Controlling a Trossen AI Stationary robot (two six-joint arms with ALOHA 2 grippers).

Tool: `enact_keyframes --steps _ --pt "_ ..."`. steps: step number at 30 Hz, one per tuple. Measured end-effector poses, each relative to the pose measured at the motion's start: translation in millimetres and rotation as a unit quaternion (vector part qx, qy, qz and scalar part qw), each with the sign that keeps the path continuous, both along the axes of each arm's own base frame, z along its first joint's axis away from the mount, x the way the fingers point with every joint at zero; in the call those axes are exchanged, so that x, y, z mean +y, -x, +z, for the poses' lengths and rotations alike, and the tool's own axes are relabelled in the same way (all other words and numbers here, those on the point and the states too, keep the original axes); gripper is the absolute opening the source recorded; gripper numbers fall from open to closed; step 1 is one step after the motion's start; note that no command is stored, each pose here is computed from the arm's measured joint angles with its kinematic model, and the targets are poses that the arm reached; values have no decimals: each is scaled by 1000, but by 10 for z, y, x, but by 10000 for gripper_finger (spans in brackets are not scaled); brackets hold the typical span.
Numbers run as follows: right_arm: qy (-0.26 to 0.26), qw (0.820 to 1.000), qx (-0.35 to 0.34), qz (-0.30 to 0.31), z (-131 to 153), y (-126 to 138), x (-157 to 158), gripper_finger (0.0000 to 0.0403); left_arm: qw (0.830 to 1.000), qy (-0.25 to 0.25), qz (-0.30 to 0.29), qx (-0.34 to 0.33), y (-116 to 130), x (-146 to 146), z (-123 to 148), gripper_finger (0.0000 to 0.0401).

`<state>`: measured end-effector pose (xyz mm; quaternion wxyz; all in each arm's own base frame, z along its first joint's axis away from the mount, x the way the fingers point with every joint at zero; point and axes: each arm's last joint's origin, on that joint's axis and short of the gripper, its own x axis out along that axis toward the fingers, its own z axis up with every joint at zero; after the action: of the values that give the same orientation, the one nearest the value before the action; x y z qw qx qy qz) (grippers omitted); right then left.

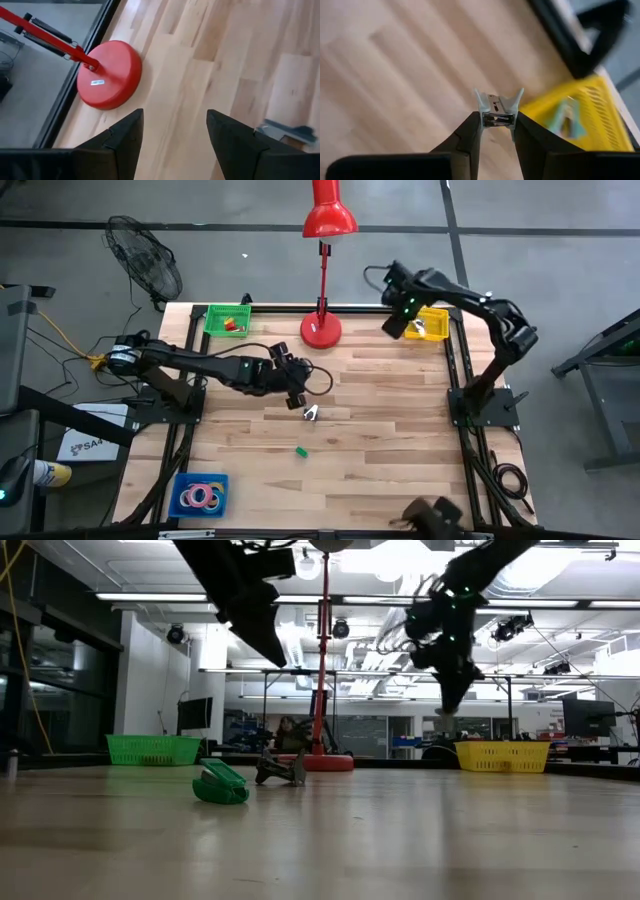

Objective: Pick and place Stapler, Stapler remover, tape
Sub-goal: Put the gray staple remover into the yellow basket

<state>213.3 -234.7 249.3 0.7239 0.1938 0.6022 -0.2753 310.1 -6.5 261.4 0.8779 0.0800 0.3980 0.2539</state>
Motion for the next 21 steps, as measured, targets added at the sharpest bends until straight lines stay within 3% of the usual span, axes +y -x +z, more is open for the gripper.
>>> enact_keyframes --steps 10,16,21 --pt "-24 987 13 -156 -207 590 -332 84 999 5 -26 34 0 300 -13 213" --pt "-20 980 31 -194 -381 725 -347 86 998 10 -41 46 8 424 -17 213" --pt "-14 978 39 -205 -410 734 -342 128 997 15 -48 52 18 514 -21 213"
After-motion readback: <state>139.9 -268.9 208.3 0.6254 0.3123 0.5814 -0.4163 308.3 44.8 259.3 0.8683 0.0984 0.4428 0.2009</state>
